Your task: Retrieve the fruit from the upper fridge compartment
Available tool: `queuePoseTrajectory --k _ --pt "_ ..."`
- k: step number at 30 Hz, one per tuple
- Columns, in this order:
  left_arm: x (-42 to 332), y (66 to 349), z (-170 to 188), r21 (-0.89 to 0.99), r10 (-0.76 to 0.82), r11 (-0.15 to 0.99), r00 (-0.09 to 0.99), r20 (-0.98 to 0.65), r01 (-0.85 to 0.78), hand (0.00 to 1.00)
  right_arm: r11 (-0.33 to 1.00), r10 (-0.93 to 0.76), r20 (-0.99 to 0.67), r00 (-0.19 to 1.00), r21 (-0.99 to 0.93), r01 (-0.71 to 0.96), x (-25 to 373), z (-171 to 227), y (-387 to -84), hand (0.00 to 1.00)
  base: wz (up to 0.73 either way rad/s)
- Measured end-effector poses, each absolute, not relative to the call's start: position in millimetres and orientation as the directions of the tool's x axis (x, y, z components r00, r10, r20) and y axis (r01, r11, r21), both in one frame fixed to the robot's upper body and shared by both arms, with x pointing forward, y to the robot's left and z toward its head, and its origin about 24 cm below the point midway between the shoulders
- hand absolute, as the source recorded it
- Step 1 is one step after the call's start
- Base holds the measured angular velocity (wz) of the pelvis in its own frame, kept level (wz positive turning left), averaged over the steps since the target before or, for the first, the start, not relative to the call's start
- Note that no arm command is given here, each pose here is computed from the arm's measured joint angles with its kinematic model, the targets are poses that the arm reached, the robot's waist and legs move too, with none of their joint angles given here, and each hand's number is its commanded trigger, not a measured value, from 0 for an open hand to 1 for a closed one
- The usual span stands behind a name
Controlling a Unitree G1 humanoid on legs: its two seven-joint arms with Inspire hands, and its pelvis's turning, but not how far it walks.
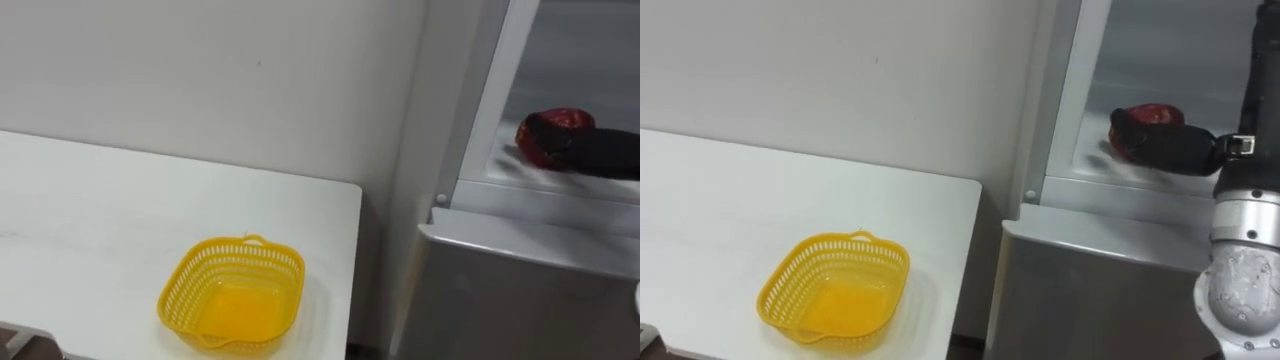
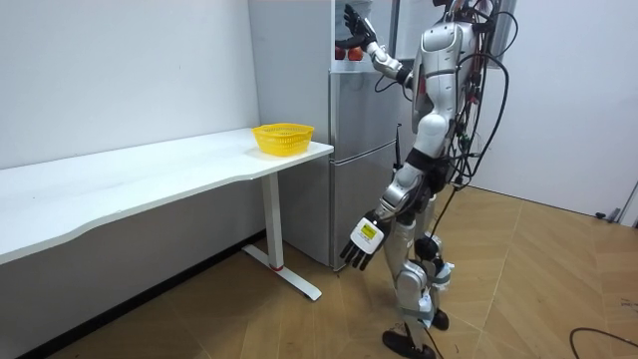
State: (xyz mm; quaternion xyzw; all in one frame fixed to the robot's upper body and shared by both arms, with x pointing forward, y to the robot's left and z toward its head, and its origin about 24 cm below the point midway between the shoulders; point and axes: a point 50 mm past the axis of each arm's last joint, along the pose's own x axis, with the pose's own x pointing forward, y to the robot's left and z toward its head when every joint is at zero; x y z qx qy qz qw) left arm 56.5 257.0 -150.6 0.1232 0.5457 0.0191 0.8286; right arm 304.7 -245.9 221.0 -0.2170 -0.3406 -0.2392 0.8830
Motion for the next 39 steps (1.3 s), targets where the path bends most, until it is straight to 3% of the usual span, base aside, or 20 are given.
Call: queuePoseTrajectory --k 11,39 --pt "54.6 260.9 -150.4 0.224 0.16 0.965 0.377 -0.912 0.133 0.0 0.781 -0.201 0.594 0.779 -0.383 0.494 326.3 202.8 -246.0 0.0 0.01" --pt "52.2 263.5 -148.8 0.254 0.158 0.934 0.347 -0.924 0.25 0.0 0.799 -0.138 0.534 0.834 -0.437 0.413 335.1 205.4 -248.4 0.0 0.0"
